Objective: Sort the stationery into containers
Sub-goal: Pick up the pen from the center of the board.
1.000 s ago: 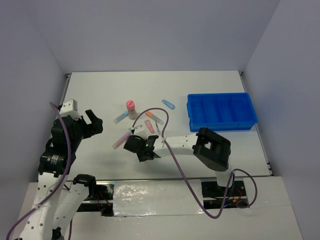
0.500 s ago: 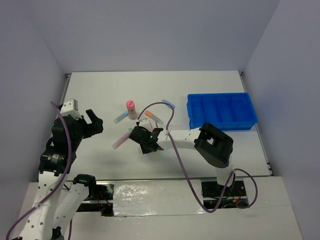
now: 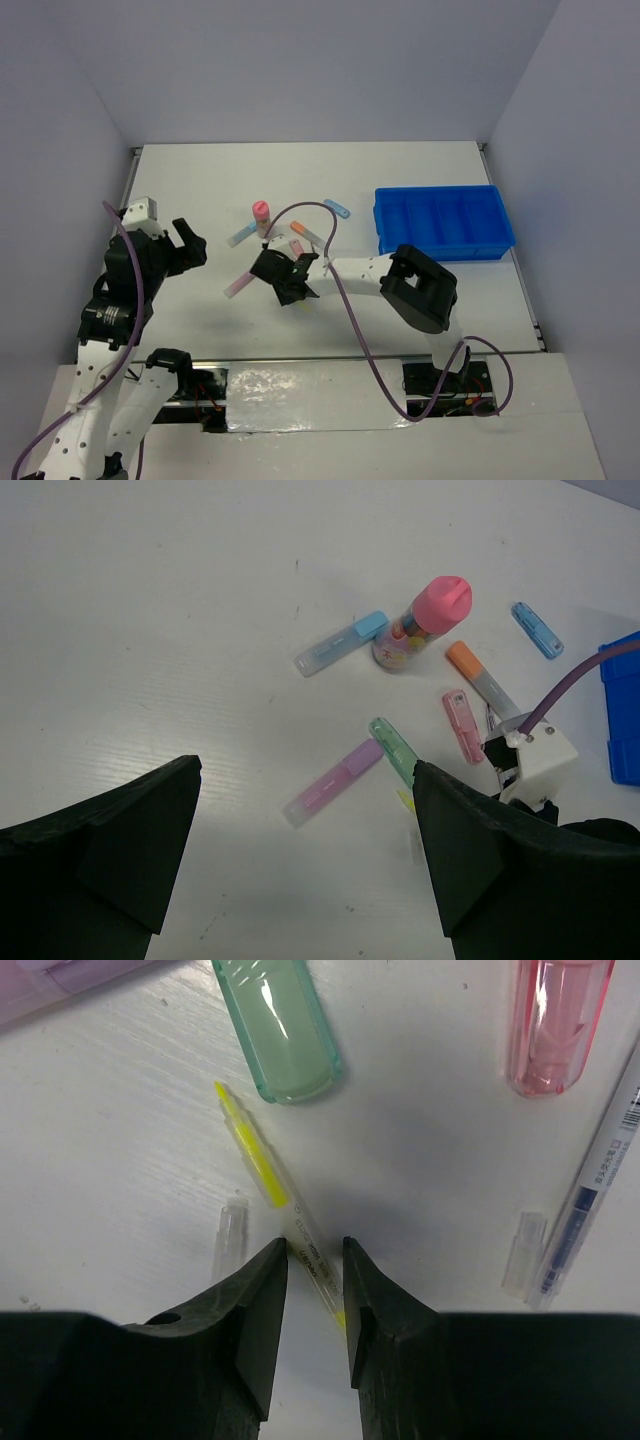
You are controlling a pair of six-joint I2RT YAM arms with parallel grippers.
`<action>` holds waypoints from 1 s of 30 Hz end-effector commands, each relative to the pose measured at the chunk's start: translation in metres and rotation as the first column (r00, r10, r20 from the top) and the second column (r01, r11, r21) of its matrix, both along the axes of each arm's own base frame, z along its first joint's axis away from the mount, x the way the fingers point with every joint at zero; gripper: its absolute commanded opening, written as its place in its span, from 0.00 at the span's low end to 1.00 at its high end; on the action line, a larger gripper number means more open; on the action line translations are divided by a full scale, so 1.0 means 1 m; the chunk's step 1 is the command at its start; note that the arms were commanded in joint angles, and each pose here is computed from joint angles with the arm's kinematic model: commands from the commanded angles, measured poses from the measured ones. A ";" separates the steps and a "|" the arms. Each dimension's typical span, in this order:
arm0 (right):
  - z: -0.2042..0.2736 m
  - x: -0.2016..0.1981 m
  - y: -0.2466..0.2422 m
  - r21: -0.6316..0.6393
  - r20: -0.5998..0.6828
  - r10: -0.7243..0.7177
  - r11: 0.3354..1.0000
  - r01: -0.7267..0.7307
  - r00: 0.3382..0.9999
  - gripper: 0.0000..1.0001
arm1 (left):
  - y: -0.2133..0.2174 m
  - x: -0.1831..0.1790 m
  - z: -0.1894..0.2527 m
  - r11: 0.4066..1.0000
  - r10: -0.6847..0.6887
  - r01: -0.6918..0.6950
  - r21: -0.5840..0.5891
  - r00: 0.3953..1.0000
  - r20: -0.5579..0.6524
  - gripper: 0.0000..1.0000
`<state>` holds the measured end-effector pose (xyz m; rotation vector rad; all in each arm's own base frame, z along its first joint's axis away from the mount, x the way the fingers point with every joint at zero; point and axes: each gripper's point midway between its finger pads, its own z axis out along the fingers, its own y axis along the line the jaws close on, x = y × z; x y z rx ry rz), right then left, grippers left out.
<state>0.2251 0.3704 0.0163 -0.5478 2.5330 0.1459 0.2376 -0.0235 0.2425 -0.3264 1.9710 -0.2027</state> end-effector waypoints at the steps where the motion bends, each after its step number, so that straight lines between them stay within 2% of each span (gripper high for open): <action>1: -0.024 0.001 -0.015 -0.086 -0.030 0.014 0.996 -0.017 0.999 0.36 | -0.004 0.006 0.008 1.000 -0.018 0.018 -0.006 0.999 0.032 0.99; 3: -0.025 0.002 -0.017 -0.087 -0.037 0.010 0.996 -0.014 0.999 0.34 | -0.004 0.006 0.008 1.000 -0.018 0.018 -0.006 0.999 0.033 0.99; 4: -0.024 0.002 -0.018 -0.086 -0.037 0.010 0.996 -0.013 0.999 0.25 | -0.004 0.005 0.007 1.000 -0.017 0.017 -0.005 0.999 0.032 0.99; 7: -0.020 0.001 -0.019 -0.080 -0.032 0.011 0.997 -0.014 0.999 0.17 | -0.004 0.006 0.007 1.000 -0.018 0.018 -0.005 0.999 0.030 0.99; 11: -0.010 0.003 -0.023 -0.080 -0.011 0.011 0.997 -0.011 1.000 0.11 | -0.003 0.006 0.006 1.000 -0.012 0.012 -0.007 1.000 0.027 0.99; 12: -0.008 0.004 -0.024 -0.085 -0.002 0.008 0.996 -0.008 1.000 0.02 | -0.002 0.006 0.007 1.000 -0.005 0.005 -0.006 1.000 0.028 0.99; 13: -0.003 0.004 -0.026 -0.090 0.002 0.010 0.996 -0.010 1.000 0.00 | -0.002 0.006 0.006 1.000 -0.004 0.005 -0.006 1.000 0.026 0.99; 18: 0.027 -0.006 -0.035 -0.047 0.024 0.036 0.998 -0.035 0.999 0.00 | -0.004 0.007 0.011 1.000 0.001 -0.001 -0.016 1.000 0.027 0.99; 20: 0.041 -0.009 -0.043 -0.015 0.045 0.024 1.000 -0.024 0.999 0.00 | -0.005 0.006 0.007 0.999 0.023 -0.024 -0.048 0.999 -0.028 0.99; 23: 0.085 -0.014 -0.068 0.080 0.118 -0.013 0.997 0.004 0.993 0.00 | -0.035 0.007 -0.010 0.986 -0.053 0.036 -0.165 0.994 -0.099 0.99; 26: 0.105 -0.023 -0.092 0.101 0.140 -0.040 0.995 0.026 0.989 0.00 | -0.062 0.011 -0.033 0.971 -0.068 0.033 -0.236 0.988 -0.139 0.98; 27: 0.107 -0.027 -0.102 0.083 0.135 -0.043 0.996 0.032 0.990 0.00 | -0.083 0.005 -0.040 0.967 -0.122 0.081 -0.244 0.980 -0.158 0.97; 28: 0.111 -0.028 -0.108 0.082 0.146 -0.053 0.996 0.042 0.988 0.00 | -0.089 0.008 -0.051 0.974 -0.101 0.060 -0.219 0.978 -0.182 0.95; 29: 0.121 -0.030 -0.115 0.104 0.158 -0.068 0.993 0.051 0.985 0.00 | -0.119 0.000 -0.057 0.962 -0.163 0.115 -0.248 0.969 -0.184 0.95; 30: 0.122 -0.033 -0.123 0.092 0.156 -0.073 0.994 0.059 0.985 0.00 | -0.131 -0.001 -0.071 0.968 -0.161 0.109 -0.225 0.961 -0.226 0.96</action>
